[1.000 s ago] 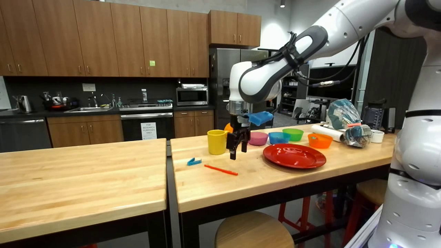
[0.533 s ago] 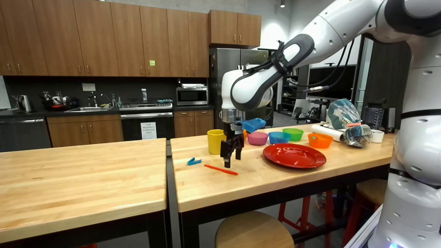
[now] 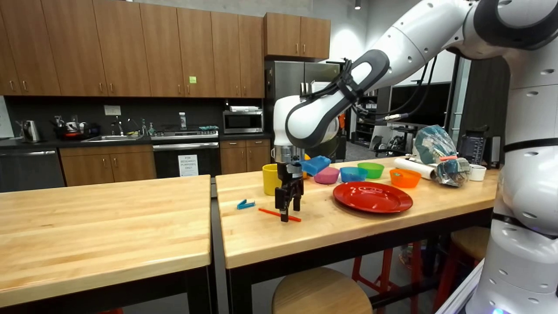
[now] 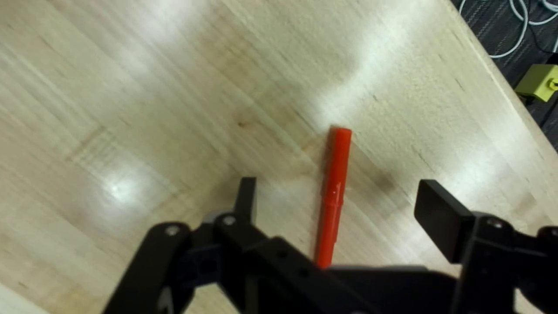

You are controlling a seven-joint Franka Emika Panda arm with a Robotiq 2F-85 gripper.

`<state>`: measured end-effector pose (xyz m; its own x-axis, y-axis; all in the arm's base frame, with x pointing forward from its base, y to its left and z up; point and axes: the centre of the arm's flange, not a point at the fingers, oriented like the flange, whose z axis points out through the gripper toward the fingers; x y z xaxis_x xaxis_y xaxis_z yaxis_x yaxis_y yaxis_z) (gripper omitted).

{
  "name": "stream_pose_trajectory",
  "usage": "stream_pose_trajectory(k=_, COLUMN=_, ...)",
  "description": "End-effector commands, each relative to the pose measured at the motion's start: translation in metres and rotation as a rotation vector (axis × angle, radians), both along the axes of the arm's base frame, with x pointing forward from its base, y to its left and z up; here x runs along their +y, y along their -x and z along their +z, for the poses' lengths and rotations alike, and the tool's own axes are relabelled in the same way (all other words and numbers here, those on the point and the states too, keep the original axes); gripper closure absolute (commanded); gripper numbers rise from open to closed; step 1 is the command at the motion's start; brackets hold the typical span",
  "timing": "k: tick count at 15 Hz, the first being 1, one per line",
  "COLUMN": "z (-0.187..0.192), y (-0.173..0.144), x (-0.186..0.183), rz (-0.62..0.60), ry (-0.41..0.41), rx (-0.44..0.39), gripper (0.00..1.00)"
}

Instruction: Move the orange straw to the right of the red plate

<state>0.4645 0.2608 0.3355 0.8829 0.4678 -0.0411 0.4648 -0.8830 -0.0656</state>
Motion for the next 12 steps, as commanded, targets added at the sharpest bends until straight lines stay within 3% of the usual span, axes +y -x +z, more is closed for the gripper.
stream_pose_trajectory(k=1, z=-0.002, y=-0.003, x=0.011, rz=0.029, ry=0.013, rx=-0.002, gripper=0.33)
stream_pose_trajectory(k=3, z=-0.003, y=-0.003, x=0.014, rz=0.039, ry=0.023, rx=-0.006, gripper=0.45)
stream_pose_trajectory(k=9, z=0.003, y=-0.006, x=0.012, rz=0.049, ry=0.049, rx=-0.025, gripper=0.94)
stream_pose_trajectory(k=10, z=0.003, y=-0.006, x=0.011, rz=0.047, ry=0.051, rx=-0.026, gripper=0.99)
stream_pose_trajectory(k=12, z=0.006, y=-0.006, x=0.005, rz=0.034, ry=0.053, rx=-0.028, gripper=1.00)
